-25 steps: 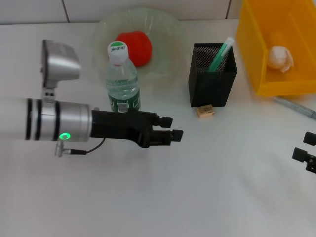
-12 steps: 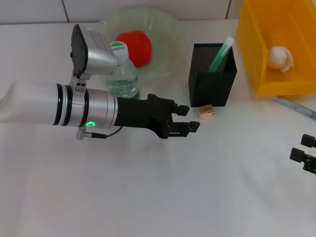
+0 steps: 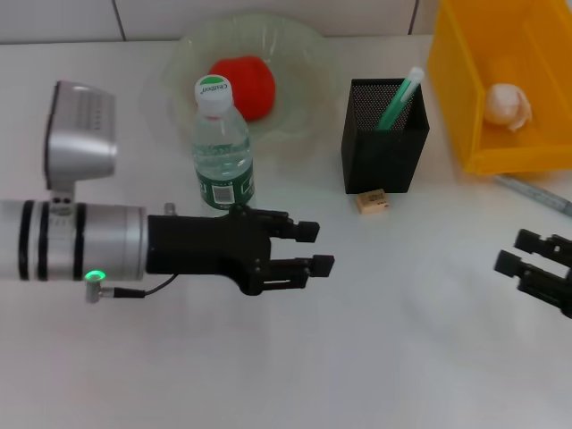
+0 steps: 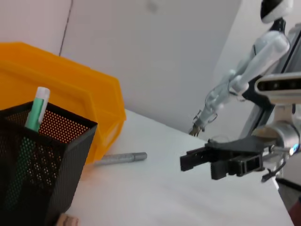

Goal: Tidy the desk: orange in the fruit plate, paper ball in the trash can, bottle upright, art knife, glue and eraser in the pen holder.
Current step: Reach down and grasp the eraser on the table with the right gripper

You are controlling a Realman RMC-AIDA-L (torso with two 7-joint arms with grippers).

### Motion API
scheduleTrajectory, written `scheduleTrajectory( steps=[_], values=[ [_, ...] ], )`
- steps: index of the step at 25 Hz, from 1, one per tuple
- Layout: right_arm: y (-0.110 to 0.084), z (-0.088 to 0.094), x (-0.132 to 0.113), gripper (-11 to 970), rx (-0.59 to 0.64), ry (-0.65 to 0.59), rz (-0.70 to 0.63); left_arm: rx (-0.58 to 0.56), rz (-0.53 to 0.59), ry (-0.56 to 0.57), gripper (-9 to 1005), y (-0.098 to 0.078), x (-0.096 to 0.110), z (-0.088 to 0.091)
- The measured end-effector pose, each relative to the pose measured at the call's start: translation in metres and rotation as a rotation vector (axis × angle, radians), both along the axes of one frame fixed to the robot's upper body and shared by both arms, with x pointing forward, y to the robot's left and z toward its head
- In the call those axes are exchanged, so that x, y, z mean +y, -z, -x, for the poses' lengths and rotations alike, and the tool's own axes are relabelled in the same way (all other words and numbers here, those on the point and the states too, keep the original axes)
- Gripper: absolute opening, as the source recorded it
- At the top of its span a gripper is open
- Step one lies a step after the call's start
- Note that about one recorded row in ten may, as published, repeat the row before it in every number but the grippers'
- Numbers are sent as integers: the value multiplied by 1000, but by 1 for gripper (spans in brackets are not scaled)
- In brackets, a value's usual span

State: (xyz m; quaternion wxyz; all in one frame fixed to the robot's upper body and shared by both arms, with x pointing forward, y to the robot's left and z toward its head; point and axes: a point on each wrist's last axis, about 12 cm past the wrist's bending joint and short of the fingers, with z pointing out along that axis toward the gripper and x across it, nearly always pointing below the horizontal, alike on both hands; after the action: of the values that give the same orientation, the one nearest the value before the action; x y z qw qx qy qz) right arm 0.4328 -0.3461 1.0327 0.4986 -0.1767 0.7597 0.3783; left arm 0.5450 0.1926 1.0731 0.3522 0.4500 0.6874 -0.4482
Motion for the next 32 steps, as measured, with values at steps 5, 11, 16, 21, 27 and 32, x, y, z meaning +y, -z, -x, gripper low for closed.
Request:
scheduleTrajectory(
  steps=[5, 11, 16, 21, 27, 32],
  values=[
    [17, -5, 20, 633, -26, 22, -3, 38, 75, -41, 539, 5, 23, 20],
    [-5, -29, 27, 635, -37, -86, -54, 44, 78, -36, 540, 4, 24, 22],
    [-64, -70, 22, 636, 172, -269, 102, 46, 81, -28, 540, 4, 21, 22],
    [-147, -103, 49, 637, 295, -313, 438, 55, 89, -37, 540, 6, 24, 25],
    [-202, -122, 107, 638, 469, -194, 781, 64, 99, -52, 541, 10, 26, 31],
    [-203, -125, 144, 639, 510, -110, 856, 63, 104, -51, 541, 11, 26, 32]
  ],
)
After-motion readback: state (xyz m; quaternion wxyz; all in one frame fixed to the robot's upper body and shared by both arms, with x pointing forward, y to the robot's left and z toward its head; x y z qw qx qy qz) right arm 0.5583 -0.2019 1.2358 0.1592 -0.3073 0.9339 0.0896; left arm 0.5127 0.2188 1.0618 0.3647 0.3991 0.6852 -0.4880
